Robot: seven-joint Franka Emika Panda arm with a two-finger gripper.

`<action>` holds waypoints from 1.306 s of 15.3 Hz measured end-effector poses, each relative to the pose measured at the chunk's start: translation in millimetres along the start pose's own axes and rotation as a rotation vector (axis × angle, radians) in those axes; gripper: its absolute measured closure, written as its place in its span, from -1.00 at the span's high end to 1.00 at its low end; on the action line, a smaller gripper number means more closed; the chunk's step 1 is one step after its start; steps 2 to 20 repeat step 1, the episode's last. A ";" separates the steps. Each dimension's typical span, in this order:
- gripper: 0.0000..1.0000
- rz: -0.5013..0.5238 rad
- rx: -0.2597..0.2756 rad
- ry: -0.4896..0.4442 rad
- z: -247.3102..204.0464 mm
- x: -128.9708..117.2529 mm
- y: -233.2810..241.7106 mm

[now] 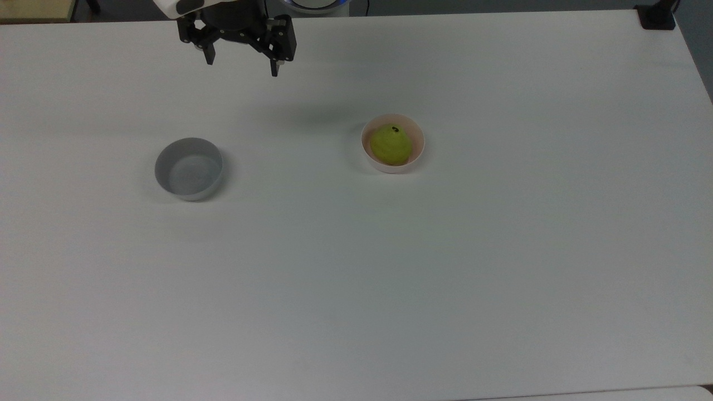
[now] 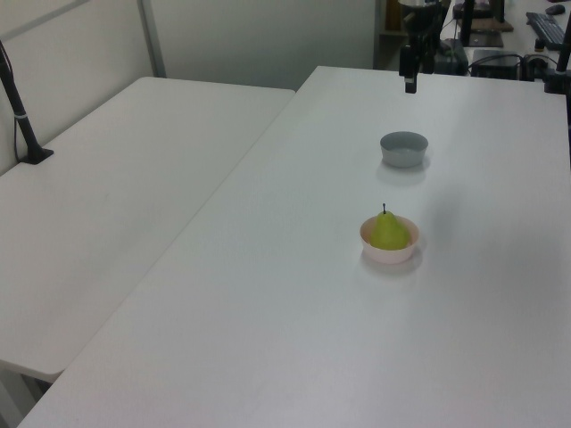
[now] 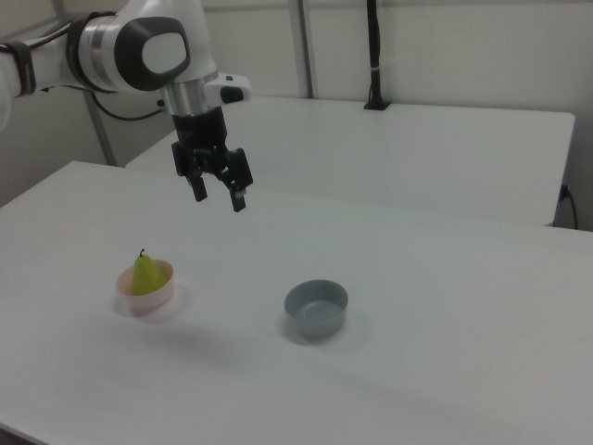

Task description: Place the pear in the bowl

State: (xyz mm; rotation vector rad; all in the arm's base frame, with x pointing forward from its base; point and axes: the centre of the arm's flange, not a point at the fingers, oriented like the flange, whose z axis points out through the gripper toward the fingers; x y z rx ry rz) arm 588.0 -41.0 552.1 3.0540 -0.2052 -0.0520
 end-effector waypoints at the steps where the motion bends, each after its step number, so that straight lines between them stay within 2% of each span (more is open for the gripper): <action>1: 1.00 0.006 0.000 0.000 0.2 0.2 2.8; 20: 1.00 0.006 0.000 0.000 0.2 0.2 2.8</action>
